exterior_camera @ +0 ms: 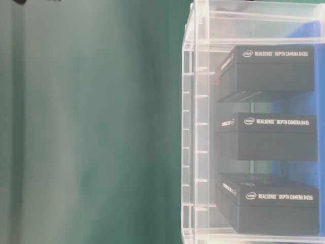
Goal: Take the box out of the case with both arms.
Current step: 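Move both open grippers over the left and right black boxes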
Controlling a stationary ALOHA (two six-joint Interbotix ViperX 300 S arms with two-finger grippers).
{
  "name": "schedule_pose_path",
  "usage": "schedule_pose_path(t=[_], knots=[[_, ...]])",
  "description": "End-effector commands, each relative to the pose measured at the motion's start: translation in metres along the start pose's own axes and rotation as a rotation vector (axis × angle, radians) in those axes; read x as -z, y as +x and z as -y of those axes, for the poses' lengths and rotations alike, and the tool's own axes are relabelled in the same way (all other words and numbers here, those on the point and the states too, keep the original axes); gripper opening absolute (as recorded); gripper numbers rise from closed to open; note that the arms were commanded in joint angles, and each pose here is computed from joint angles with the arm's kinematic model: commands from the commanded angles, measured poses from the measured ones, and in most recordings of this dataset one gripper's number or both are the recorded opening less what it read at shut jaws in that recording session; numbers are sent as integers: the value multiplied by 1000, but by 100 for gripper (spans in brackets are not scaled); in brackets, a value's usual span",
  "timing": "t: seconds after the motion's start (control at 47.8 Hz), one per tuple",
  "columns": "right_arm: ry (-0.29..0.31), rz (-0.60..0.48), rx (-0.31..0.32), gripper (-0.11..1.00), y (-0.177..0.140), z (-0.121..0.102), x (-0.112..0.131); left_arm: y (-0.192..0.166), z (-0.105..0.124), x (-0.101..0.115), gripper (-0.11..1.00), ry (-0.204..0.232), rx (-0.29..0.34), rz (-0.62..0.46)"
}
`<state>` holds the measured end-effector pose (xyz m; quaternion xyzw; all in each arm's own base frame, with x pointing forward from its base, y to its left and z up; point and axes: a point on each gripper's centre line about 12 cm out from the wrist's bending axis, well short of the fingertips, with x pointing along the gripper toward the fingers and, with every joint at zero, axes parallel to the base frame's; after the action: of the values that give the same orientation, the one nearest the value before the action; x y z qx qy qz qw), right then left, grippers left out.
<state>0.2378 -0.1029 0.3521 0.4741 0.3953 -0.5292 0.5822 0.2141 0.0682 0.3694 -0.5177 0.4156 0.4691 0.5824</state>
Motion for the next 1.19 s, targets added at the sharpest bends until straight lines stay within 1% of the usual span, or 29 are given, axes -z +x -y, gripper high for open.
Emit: schedule_pose_path(t=[0.0, 0.23, 0.418, 0.628, 0.753, 0.983, 1.172], knots=[[7, 14, -37, 95, -7, -11, -6, -7, 10, -3, 90, 2, 23, 5], [-16, 6, -43, 95, -1, -42, -9, 1, 37, -11, 90, 8, -13, -6], [-37, 11, -72, 95, 2, -68, -9, 9, 57, -17, 90, 12, -26, -9], [-67, 6, -97, 95, 12, -95, -4, 19, 87, -20, 90, 77, -34, -16], [-79, -7, -107, 95, 17, -109, 0, 22, 102, -24, 90, 101, -34, -11], [-84, -2, -125, 95, 21, -127, -2, 29, 121, -30, 90, 120, -33, -8], [-90, -2, -130, 95, 22, -135, -3, 38, 132, -32, 90, 133, -43, -14]])
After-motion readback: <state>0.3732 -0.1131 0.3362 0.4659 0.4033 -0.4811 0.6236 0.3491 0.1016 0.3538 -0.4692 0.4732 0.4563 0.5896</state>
